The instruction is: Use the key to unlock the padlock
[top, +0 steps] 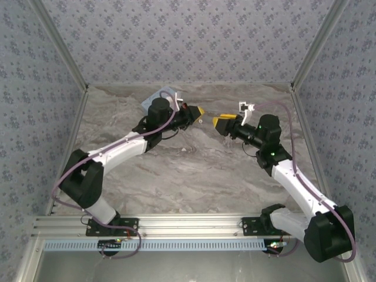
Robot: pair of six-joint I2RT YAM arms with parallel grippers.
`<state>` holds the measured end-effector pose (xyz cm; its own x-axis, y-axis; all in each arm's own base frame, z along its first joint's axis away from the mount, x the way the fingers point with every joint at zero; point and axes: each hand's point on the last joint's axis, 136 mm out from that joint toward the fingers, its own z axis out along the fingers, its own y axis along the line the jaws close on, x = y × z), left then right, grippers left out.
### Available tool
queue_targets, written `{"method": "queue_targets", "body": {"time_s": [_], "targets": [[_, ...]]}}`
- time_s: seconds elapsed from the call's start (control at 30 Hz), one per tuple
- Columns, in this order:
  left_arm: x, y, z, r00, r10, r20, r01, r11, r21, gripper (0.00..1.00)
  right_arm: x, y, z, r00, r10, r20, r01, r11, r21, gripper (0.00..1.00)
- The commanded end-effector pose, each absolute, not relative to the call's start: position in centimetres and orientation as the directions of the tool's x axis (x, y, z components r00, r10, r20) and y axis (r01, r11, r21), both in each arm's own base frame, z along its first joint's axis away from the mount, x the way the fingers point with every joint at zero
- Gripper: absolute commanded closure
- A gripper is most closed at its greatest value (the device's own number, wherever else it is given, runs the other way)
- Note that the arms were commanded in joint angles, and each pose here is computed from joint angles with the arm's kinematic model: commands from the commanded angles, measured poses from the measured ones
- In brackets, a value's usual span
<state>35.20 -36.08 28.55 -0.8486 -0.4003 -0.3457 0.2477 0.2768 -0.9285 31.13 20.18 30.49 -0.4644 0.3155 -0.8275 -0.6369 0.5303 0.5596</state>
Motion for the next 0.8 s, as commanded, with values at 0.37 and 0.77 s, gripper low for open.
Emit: {"method": "queue_targets", "body": {"time_s": [0.37, 0.77], "targets": [[32.8, -36.7, 37.9, -0.628, -0.402, -0.666, 0.638, 0.223, -0.737, 1.00, 29.9, 22.7, 34.0, -0.546, 0.398, -0.737, -0.703, 0.262, 0.661, 0.44], [33.0, -36.7, 37.7, -0.633, -0.412, -0.655, 0.625, 0.227, -0.747, 1.00, 30.4, 24.7, 32.7, -0.593, 0.373, -0.714, -0.678, 0.248, 0.692, 0.52]]}}
